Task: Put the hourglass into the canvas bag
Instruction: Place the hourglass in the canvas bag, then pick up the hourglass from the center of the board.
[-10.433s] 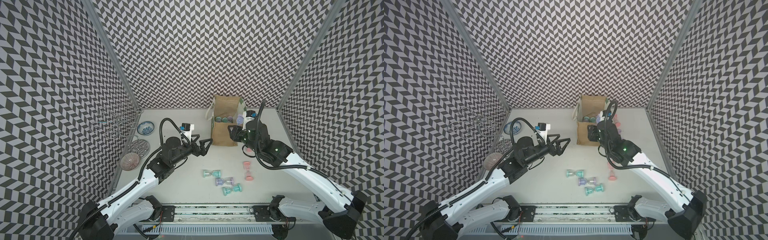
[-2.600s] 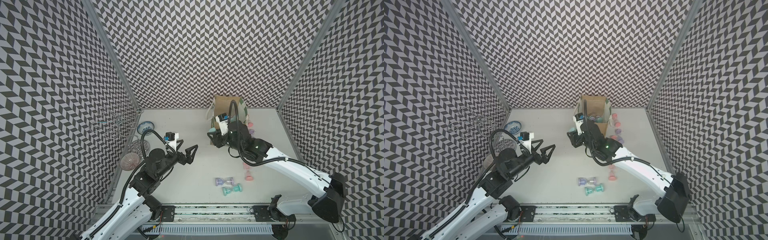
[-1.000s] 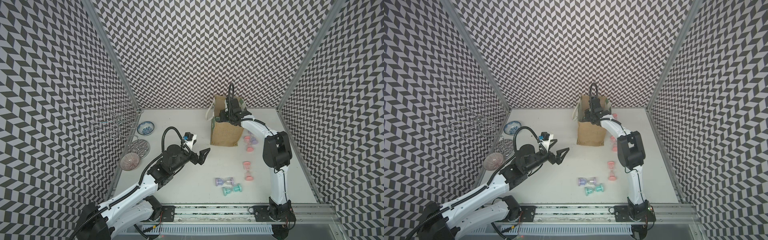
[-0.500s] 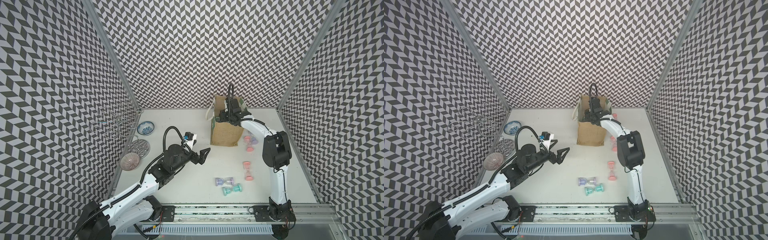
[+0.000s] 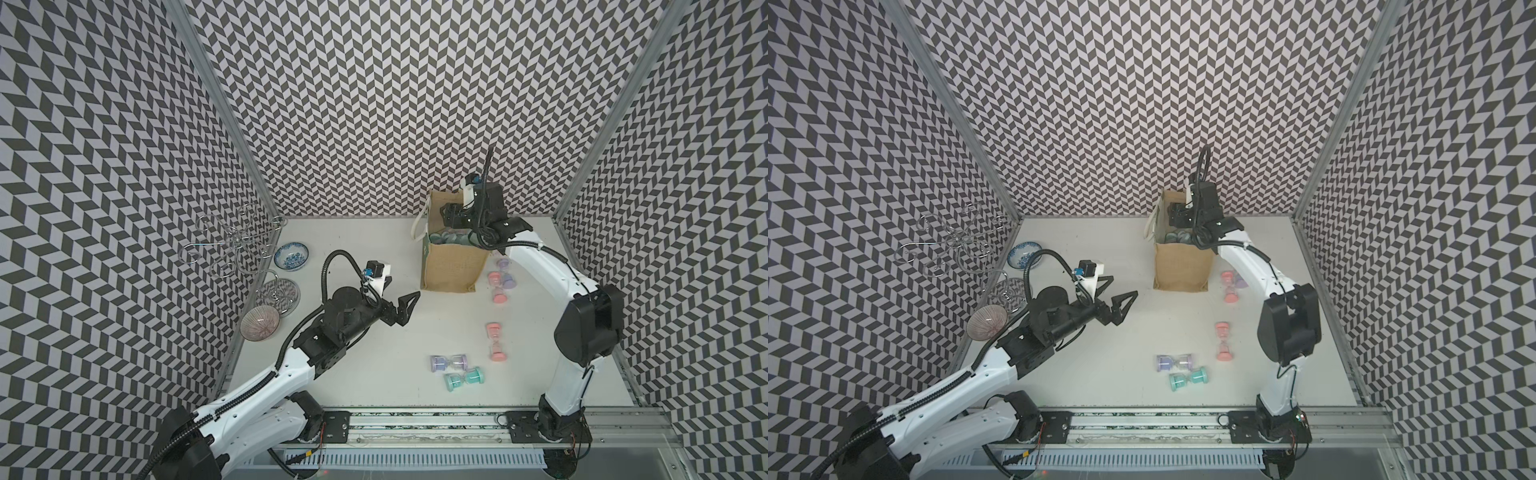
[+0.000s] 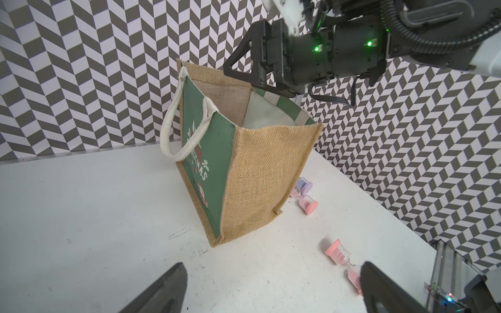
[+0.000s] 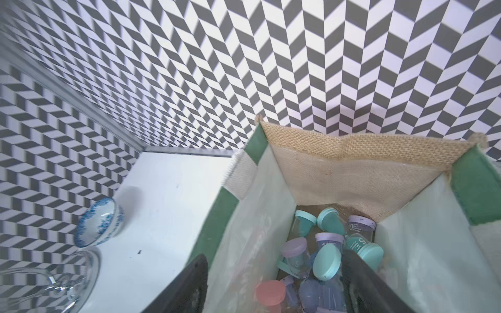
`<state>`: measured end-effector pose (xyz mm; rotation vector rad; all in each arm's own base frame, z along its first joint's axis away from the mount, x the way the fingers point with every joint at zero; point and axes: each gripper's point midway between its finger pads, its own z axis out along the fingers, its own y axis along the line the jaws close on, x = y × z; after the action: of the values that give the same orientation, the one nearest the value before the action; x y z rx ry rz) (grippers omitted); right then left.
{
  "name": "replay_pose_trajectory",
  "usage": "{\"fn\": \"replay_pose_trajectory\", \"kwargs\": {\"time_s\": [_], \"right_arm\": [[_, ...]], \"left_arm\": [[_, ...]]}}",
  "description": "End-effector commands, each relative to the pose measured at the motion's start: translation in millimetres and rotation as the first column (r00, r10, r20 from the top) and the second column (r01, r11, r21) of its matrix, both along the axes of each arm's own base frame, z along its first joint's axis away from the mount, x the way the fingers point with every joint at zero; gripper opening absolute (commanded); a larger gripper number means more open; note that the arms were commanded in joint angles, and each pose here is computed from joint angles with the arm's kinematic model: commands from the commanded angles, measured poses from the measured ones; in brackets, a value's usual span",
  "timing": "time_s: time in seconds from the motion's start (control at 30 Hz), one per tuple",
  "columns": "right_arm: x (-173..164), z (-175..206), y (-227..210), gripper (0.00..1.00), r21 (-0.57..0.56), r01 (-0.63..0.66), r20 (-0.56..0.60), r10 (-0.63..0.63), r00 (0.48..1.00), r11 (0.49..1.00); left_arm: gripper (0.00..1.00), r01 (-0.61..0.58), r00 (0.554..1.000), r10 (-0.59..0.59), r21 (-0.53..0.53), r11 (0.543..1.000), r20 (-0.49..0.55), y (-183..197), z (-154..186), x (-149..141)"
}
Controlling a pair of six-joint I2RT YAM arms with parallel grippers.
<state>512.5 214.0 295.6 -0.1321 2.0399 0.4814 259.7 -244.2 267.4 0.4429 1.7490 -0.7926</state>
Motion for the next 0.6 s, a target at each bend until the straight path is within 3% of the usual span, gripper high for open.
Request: {"fn": "replay_pose_trajectory", "kwargs": {"time_s": [0.0,0.23,0.57], "right_arm": [[-18.7,39.6,4.1,0.79,0.079,-0.064,0.087,0.057,0.995,0.995],[-64.0,49.5,-0.1,0.82,0.159,-0.106,0.054,0.099,0.994,0.982],[-144.2,31.2,-56.3,0.84,0.172,0.060,-0.002,-0.060,0.998,0.983]], "left_arm": [[0.99,-0.007,1.000,0.008,-0.037,0.999,0.012,1.6,19.9,-1.7],[0.99,0.010,1.000,-0.011,-0.060,0.998,-0.012,-0.1,22.3,-6.3],[0.99,0.074,0.997,-0.076,-0.053,0.996,-0.035,-11.3,18.1,-17.5]]}}
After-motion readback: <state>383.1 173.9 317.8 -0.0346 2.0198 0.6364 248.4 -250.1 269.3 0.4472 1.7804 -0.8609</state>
